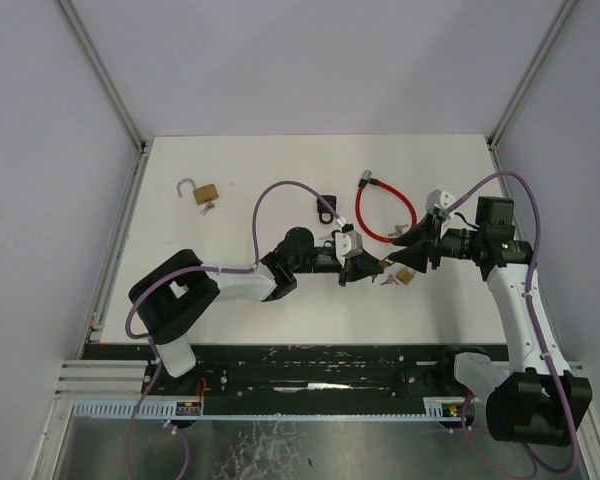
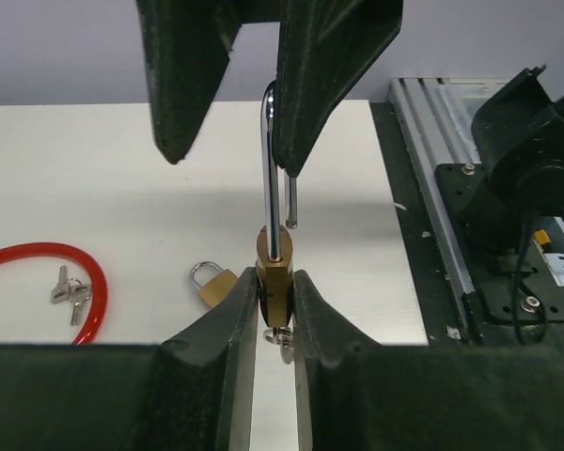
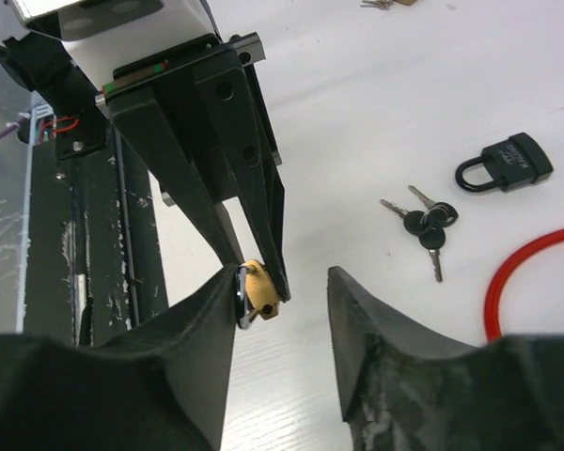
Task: Lock with the key
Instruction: Pick up the lock from the center of the board.
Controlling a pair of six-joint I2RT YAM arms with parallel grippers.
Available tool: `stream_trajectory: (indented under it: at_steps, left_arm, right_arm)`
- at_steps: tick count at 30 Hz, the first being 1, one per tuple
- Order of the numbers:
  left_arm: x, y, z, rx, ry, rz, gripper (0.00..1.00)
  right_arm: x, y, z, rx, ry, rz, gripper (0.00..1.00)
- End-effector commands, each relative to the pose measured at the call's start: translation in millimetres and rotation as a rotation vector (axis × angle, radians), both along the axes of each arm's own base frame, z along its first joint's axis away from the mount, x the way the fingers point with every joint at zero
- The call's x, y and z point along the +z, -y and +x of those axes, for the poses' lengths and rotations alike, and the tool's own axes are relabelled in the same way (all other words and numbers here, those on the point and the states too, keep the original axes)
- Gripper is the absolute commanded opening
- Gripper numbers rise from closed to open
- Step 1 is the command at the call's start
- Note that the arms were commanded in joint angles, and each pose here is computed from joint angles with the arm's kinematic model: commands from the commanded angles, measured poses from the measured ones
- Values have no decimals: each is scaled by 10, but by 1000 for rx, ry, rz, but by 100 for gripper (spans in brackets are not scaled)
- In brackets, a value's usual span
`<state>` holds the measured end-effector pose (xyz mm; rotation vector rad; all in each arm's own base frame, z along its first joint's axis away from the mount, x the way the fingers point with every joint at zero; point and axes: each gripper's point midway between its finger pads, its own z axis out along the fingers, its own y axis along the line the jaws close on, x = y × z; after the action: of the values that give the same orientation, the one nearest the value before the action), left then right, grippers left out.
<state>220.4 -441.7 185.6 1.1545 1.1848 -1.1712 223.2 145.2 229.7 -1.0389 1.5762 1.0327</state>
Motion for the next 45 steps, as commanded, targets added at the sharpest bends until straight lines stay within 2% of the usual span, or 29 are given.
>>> stream_trajectory:
  at_steps: [1, 10, 14, 20, 26, 30, 37, 40, 45]
  left_arm:
    - [127, 63, -157, -125, 7, -22, 0]
    - [122, 63, -106, -101, -32, -14, 0]
    - [127, 45, -102, -91, -43, -15, 0]
    - [135, 4, 24, -9, -79, -23, 0]
    - [169, -88, 184, 111, -84, -46, 0]
    - [274, -239, 285, 218, -45, -105, 0]
    - [355, -482, 440, 393, -4, -175, 0]
    - [354, -495, 471, 431, 12, -174, 0]
    - [321, -469, 505, 511, 69, -143, 0]
  right_arm:
    - [142, 126, 110, -50, 112, -86, 51]
    - [92, 217, 115, -79, 173, -167, 66]
    - [66, 263, 114, -93, 196, -201, 70]
    - [54, 222, -79, -51, 220, -176, 82]
    - [161, 263, -58, -116, 280, -186, 93]
    - [259, 271, -24, -155, 222, -155, 100]
    - [376, 238, 42, -227, -3, 6, 100]
    - [413, 156, -59, -166, -41, 74, 100]
    - [435, 166, -19, -203, -94, 98, 97]
